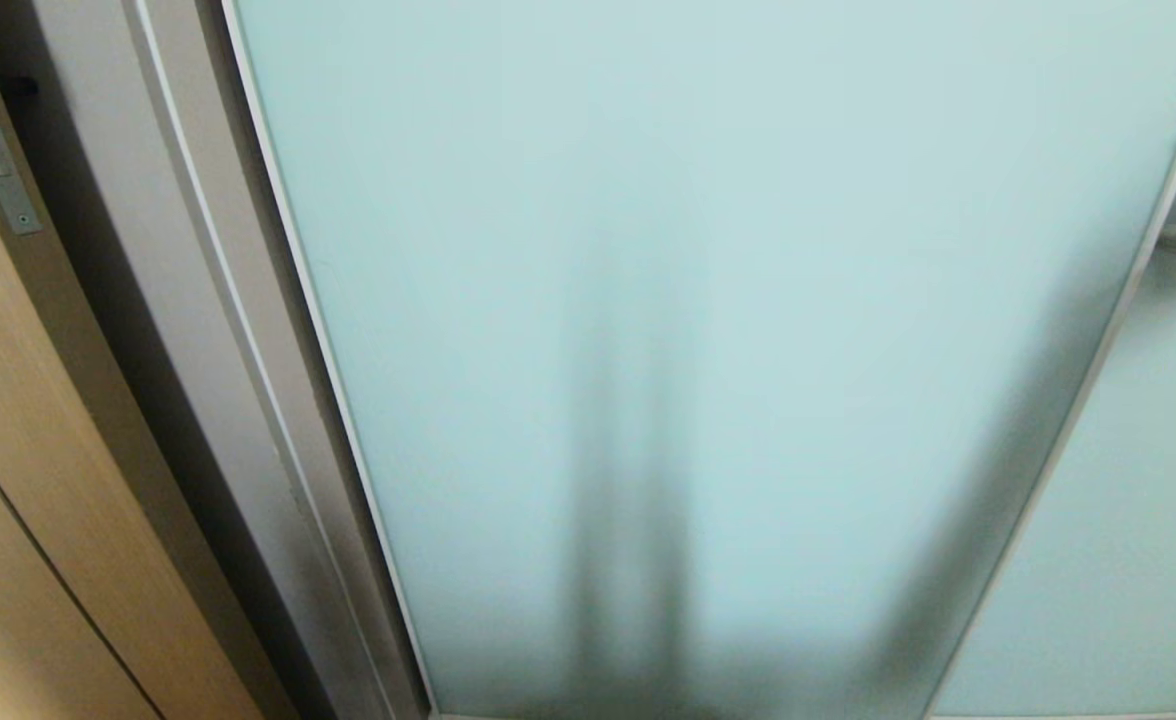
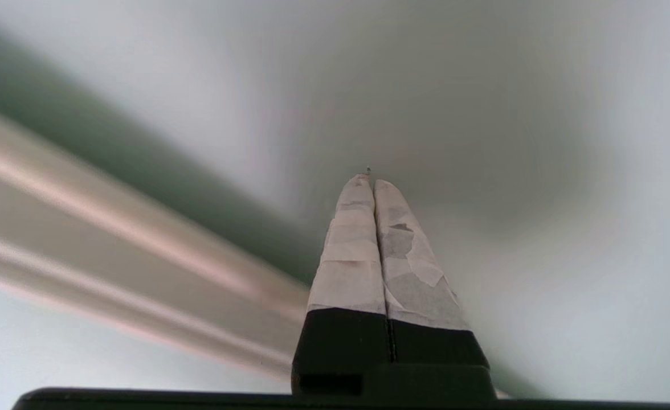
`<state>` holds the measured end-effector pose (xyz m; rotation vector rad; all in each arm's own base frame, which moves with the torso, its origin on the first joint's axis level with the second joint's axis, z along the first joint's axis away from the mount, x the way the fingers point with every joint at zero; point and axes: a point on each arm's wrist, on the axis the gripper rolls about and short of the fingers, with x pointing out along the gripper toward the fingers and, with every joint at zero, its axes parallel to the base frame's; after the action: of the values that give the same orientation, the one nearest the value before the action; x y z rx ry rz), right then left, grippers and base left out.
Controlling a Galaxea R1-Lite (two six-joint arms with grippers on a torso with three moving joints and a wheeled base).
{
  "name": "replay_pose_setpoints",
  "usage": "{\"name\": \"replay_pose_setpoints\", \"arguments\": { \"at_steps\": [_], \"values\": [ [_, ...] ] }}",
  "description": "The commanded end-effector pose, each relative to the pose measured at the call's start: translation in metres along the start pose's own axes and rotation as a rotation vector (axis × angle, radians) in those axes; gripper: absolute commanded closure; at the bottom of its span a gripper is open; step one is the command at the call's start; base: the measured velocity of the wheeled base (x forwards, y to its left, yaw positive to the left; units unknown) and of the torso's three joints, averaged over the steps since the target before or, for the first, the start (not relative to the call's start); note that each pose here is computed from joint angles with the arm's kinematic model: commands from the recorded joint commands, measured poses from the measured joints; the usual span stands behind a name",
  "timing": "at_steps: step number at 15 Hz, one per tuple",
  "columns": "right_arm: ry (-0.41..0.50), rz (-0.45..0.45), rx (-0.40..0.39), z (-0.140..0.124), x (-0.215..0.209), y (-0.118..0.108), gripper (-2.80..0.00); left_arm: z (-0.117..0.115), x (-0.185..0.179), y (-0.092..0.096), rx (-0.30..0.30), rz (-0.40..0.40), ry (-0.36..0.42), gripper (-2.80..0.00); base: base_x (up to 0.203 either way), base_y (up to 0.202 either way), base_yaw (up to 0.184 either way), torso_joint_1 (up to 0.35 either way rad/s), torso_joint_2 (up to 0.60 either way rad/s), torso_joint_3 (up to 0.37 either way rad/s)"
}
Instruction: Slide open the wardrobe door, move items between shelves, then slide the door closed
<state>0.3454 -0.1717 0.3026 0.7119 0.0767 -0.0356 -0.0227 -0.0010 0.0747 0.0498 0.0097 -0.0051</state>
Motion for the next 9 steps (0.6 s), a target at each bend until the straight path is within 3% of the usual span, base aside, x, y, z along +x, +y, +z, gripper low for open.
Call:
{"name": "replay_pose_setpoints", "arguments": {
  "at_steps": [1, 9],
  "values": [
    [-0.005, -0.015, 0.008, 0.0028, -0.0012, -0.0069, 0.00, -0.0004, 0.0002, 0.0000, 0.001, 0.000, 0.003, 0.00, 0.000, 0.000, 0.000, 0.000, 0.00, 0.000],
    [-0.013, -0.018, -0.014, 0.0053, -0.0055, -0.0063, 0.00, -0.0003, 0.0002, 0.0000, 0.001, 0.000, 0.002, 0.00, 0.000, 0.000, 0.000, 0.000, 0.00, 0.000]
  ]
}}
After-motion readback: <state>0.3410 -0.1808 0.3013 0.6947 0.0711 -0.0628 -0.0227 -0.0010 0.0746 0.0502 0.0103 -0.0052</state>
